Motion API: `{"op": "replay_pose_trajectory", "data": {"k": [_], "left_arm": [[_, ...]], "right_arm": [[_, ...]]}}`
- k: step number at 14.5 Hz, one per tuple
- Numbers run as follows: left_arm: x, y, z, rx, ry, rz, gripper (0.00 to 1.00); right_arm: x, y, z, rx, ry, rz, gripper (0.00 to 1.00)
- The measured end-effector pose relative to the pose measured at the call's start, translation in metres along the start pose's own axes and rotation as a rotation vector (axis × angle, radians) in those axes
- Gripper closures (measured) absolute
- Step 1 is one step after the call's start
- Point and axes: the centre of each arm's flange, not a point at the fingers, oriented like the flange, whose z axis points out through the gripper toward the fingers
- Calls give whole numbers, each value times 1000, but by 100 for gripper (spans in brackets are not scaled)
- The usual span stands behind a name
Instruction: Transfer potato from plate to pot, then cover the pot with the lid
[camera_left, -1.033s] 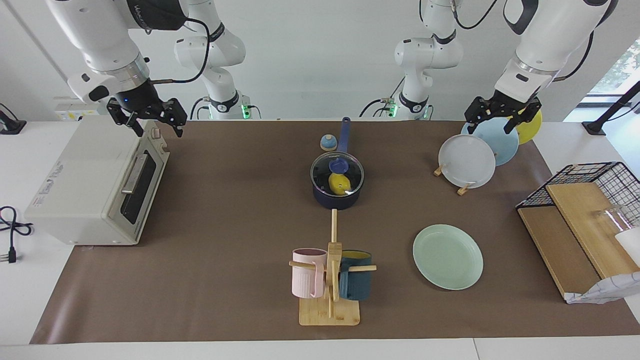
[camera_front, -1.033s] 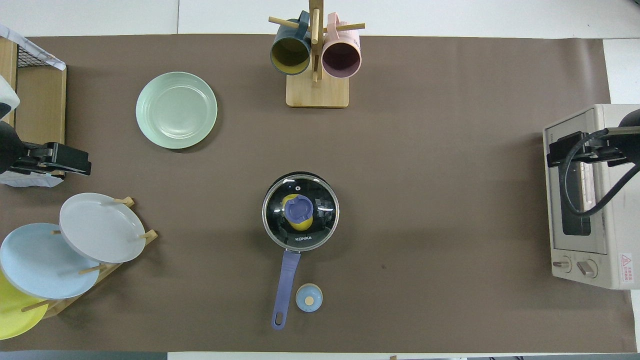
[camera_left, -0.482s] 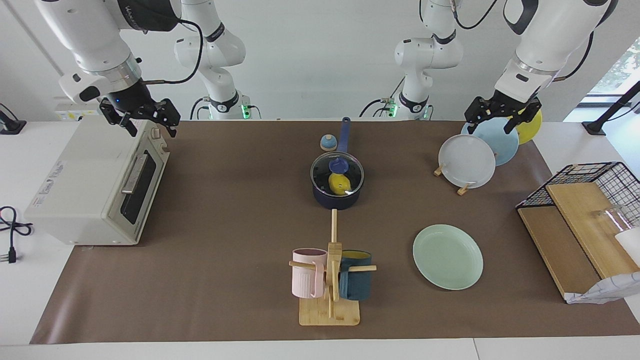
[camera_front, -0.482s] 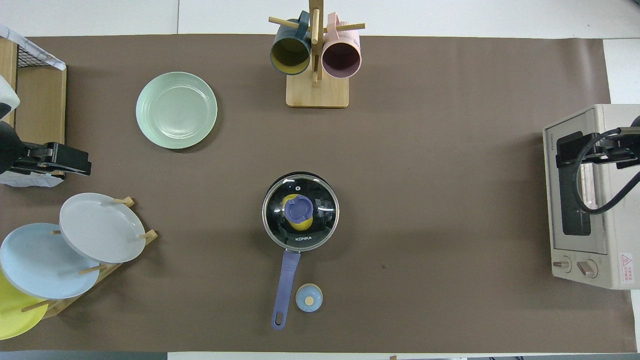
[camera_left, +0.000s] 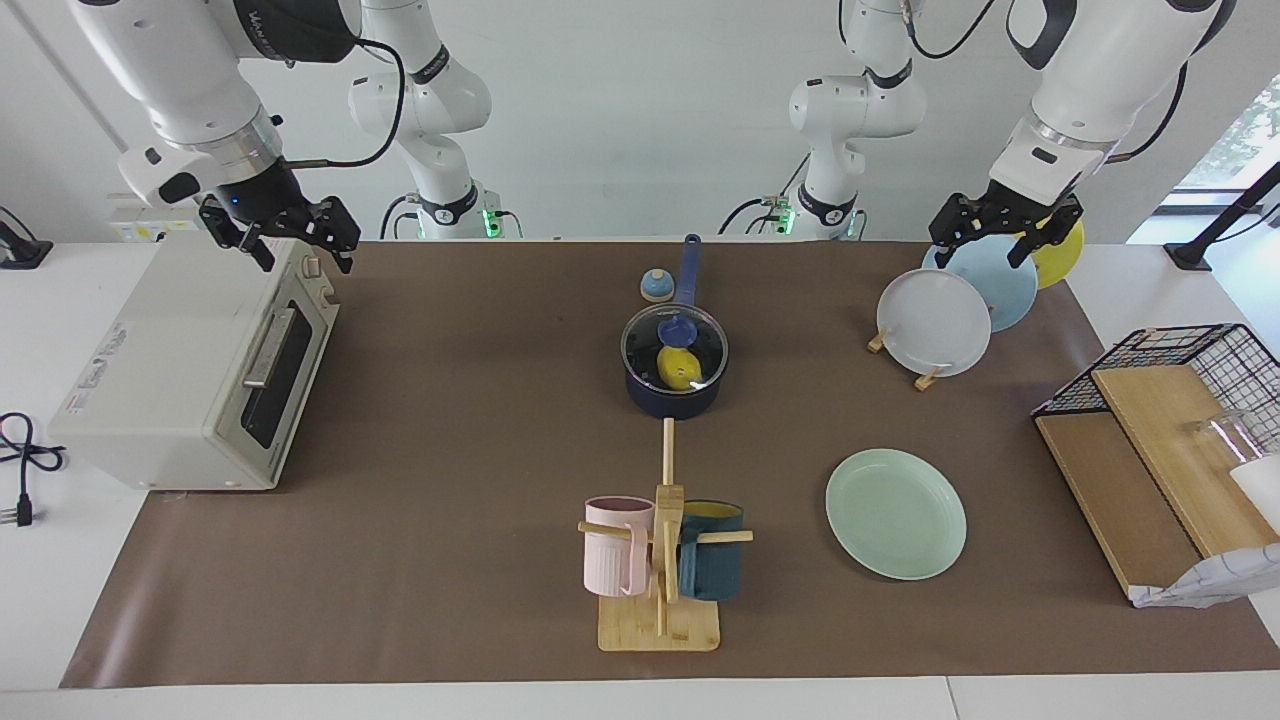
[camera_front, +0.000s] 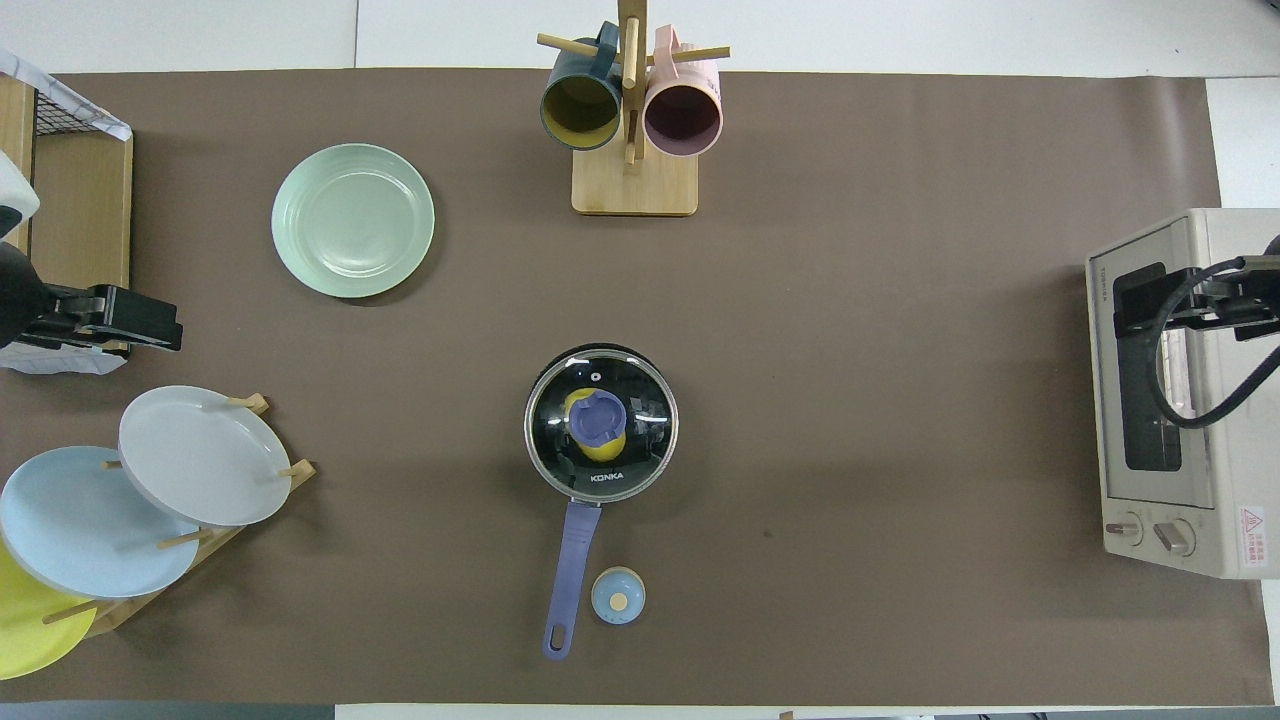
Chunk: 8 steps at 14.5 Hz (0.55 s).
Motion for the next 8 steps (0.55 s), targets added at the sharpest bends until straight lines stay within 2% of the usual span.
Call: {"op": "replay_pose_trajectory", "data": {"k": [8], "left_arm": [[0, 0, 0, 0, 0, 0, 0]], "right_arm": [[1, -3, -3, 0, 16, -5, 0]]}}
